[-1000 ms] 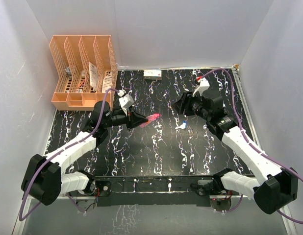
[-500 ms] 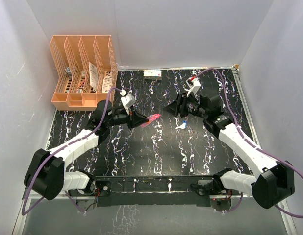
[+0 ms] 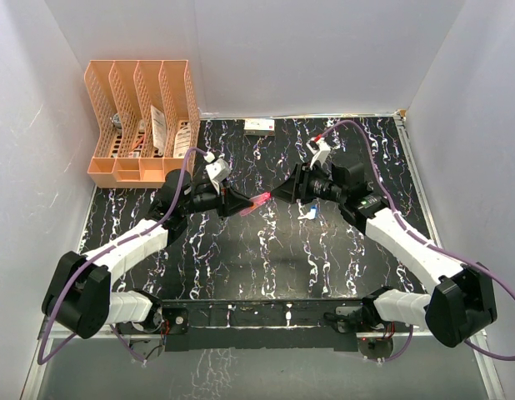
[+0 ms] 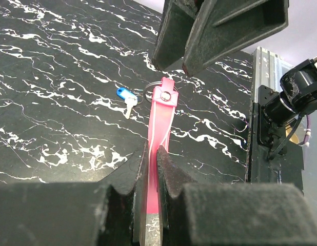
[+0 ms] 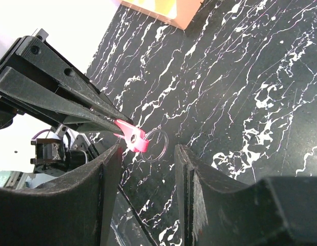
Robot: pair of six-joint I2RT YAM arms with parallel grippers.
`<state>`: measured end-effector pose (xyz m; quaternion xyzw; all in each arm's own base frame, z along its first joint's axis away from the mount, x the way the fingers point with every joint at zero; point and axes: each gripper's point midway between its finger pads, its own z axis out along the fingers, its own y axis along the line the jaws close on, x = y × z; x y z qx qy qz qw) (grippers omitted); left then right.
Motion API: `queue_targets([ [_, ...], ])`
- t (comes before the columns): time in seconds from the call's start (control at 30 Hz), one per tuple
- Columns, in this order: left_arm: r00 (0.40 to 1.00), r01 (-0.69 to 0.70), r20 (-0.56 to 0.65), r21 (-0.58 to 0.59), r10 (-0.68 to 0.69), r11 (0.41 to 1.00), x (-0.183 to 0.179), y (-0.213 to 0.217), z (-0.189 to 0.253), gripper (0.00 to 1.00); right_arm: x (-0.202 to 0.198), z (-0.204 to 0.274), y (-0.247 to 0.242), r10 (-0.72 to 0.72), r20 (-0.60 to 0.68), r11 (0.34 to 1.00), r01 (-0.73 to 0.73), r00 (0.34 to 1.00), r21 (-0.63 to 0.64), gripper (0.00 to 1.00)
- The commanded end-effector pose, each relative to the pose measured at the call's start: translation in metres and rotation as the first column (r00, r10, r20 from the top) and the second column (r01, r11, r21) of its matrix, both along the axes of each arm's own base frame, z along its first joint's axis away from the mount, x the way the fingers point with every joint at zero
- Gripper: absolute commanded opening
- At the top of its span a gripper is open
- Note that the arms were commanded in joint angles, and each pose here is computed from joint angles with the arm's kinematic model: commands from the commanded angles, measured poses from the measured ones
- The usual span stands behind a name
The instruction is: Put the keys on the keyring
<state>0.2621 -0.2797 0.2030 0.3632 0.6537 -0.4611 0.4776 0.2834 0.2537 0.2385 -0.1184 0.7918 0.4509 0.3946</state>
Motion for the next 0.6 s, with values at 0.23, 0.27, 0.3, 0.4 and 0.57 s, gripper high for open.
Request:
queue_targets([
  [0.23,0.996,0.026,0.083,-0.052,-0.022,0.998,0.005,-0.005,0.03,0.0,0.0,0.014,0.016,0.041,0.048,0.998,-0.044,0.998,0.046,0.41],
  [0.27,0.996,0.028,0.083,-0.052,-0.023,0.998,0.005,-0.006,0.029,0.0,0.0,0.014,0.017,0.041,0.049,0.998,-0.043,0.998,0.047,0.41],
  [0.3,0.996,0.03,0.082,-0.052,-0.026,0.998,0.005,-0.006,0.029,0.0,0.0,0.014,0.017,0.04,0.05,0.998,-0.043,0.998,0.048,0.41],
  [0.4,0.996,0.035,0.082,-0.053,-0.031,0.998,0.004,-0.006,0.029,0.0,0.001,0.015,0.019,0.043,0.05,0.998,-0.046,0.998,0.051,0.41],
  [0.57,0.996,0.04,0.077,-0.054,-0.036,0.998,0.003,-0.006,0.027,0.0,0.002,0.015,0.022,0.045,0.051,0.997,-0.048,0.998,0.058,0.4],
])
